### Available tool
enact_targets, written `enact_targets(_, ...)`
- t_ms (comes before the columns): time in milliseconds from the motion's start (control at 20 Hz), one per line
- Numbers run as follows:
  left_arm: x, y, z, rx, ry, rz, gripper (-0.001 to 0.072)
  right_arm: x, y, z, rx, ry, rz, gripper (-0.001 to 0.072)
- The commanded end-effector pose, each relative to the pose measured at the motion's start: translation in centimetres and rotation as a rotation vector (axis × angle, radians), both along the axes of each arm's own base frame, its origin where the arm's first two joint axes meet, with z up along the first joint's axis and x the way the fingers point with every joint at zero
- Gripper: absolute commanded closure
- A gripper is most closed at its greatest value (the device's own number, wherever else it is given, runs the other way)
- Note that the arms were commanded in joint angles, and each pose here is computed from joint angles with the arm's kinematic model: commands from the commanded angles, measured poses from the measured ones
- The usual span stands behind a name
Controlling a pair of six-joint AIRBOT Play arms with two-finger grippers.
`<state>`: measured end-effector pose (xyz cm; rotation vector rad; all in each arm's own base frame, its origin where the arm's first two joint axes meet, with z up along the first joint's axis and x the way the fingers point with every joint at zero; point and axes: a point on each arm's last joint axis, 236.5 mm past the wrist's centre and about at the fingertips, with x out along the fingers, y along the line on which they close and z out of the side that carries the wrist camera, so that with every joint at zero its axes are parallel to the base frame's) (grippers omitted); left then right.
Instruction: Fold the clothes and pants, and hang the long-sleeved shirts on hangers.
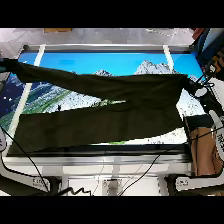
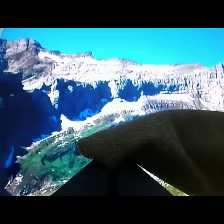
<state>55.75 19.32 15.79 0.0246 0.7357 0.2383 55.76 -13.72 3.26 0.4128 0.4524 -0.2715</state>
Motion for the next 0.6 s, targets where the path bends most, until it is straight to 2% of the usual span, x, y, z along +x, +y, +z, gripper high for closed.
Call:
enact_targets(0,0.2,0.0,-3.0,-0.023,0.025,0.013,0.0687,1.6,-0.8,-0.7,-0.03,-0.032,-0.03,0.0339)
enact_targets(50,-0.6,-0.3,-6.2,-0.047,0.092,0.014,0.0687,1.7,-0.6,-1.8,-0.023,-0.012,-0.024,0.006)
enact_targets(100,-1.8,-0.7,-9.7,-0.073,0.167,0.014,0.0687,1.6,-0.4,-2.6,-0.014,0.009,-0.017,0.0013)
enact_targets(300,-6.5,-1.5,-19.3,-0.14,0.384,0.027,0.0685,1.3,0.3,-3.1,0.006,0.04,0.009,0.0017)
enact_targets(550,-6.8,-0.5,-20.2,-0.128,0.384,0.043,0.0685,0.2,1.9,-2.8,-0.001,0.104,0.089,0.0025)
